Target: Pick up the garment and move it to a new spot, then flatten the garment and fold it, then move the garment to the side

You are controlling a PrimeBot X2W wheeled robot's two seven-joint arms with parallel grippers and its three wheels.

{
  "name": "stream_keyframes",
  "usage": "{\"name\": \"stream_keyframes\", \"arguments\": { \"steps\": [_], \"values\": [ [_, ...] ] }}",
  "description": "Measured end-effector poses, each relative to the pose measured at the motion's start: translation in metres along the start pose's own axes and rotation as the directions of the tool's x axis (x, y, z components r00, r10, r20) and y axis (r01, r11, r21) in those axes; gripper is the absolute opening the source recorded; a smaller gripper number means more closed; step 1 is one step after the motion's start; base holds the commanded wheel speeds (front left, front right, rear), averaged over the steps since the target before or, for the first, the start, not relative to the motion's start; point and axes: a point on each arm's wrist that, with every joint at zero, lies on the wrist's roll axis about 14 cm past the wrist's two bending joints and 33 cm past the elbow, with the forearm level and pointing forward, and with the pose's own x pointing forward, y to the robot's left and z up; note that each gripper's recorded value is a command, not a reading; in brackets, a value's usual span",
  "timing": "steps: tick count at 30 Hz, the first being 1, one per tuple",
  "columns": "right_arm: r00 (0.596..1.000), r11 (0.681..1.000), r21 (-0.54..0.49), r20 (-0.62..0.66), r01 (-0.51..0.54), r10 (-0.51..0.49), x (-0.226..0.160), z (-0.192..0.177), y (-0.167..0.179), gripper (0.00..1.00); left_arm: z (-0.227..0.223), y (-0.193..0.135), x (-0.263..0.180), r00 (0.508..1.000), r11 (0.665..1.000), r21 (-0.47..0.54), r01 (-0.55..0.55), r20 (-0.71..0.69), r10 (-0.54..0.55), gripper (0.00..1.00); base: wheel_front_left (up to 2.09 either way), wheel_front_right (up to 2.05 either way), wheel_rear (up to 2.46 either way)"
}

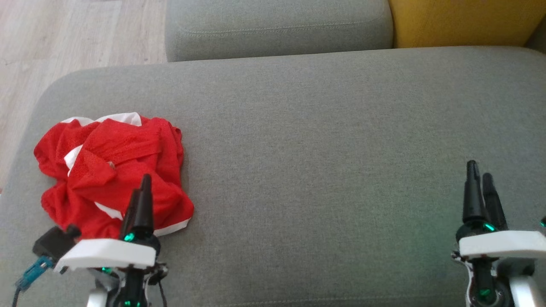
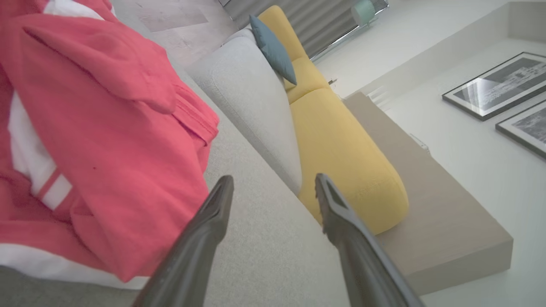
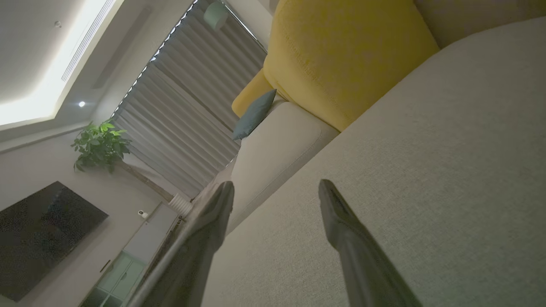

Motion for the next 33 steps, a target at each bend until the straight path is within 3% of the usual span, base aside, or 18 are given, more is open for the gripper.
{"name": "stream_keyframes", "arguments": {
  "steps": [10, 23, 28, 33],
  "values": [
    [0.999, 0.983, -0.175, 0.006, -0.051, 0.053, 0.001, 0.000, 0.015, 1.00, -0.013, -0.014, 0.000, 0.999, 0.984, 0.173, 0.031, -0.026, -0.027, 1.00, 0.00, 0.00, 0.00],
    [0.995, 0.927, -0.363, -0.032, -0.097, 0.091, -0.006, -0.014, 0.024, 1.00, -0.004, -0.030, 0.002, 0.998, 0.929, 0.369, 0.032, 0.036, -0.048, 1.00, 0.00, 0.00, 0.00],
    [0.994, 0.898, -0.425, -0.044, -0.113, 0.104, -0.009, -0.019, 0.026, 1.00, -0.011, -0.038, 0.000, 0.997, 0.882, 0.468, 0.059, 0.025, -0.080, 1.00, 0.00, 0.00, 0.00],
    [0.992, 0.870, -0.476, -0.045, -0.127, 0.120, -0.010, -0.020, 0.030, 1.00, -0.017, -0.040, -0.002, 0.996, 0.811, 0.581, 0.071, 0.009, -0.094, 1.00, 0.00, 0.00, 0.00]
  ]
}}
